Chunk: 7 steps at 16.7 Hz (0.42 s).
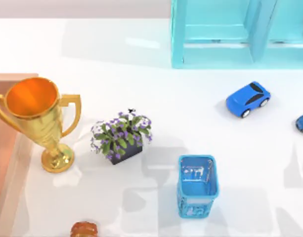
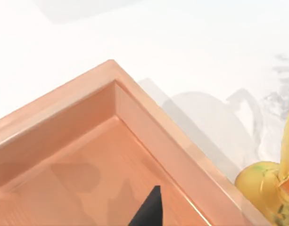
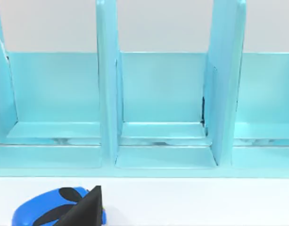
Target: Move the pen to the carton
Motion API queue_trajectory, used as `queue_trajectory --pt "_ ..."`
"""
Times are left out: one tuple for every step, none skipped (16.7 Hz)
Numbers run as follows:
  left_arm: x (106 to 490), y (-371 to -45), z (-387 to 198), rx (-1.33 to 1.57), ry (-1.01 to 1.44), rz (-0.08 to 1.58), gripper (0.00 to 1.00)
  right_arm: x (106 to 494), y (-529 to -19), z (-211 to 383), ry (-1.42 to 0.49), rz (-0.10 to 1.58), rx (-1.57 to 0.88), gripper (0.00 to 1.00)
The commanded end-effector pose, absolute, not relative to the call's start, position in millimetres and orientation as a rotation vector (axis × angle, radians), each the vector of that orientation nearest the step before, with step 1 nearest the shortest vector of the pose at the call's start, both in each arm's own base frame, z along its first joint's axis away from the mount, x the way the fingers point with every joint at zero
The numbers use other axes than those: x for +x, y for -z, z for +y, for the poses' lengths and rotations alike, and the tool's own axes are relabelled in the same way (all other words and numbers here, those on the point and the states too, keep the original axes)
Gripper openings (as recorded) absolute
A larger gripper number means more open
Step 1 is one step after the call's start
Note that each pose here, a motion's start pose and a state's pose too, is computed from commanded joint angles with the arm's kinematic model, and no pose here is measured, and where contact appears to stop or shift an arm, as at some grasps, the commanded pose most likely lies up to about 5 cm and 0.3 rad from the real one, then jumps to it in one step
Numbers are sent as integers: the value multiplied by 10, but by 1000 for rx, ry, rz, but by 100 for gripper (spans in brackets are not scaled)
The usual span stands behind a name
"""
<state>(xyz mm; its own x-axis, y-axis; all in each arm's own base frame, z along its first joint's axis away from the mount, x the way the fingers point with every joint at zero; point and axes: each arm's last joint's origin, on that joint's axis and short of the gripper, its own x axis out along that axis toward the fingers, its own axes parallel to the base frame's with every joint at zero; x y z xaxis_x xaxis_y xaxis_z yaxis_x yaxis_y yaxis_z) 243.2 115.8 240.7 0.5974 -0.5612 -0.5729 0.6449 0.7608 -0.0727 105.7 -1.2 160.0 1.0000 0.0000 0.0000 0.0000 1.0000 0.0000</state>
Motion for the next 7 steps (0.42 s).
queue_trajectory --pt "2432 -2407 1158 148 703 611 98 1057 -1600 -12 0 0 0 100" --pt "2432 -2407 1158 148 703 611 100 1057 -1600 -12 0 0 0 100" --pt "2432 -2407 1158 148 703 611 100 1057 -1600 -12 0 0 0 100" --pt "2432 -2407 1158 148 703 611 100 1057 -1600 -12 0 0 0 100" --pt "2432 -2407 1158 148 703 611 100 1057 -1600 -12 0 0 0 100" --pt "2432 -2407 1158 148 703 611 100 1057 -1600 -12 0 0 0 100" --pt "2432 -2407 1158 148 703 611 100 1057 -1600 -12 0 0 0 100"
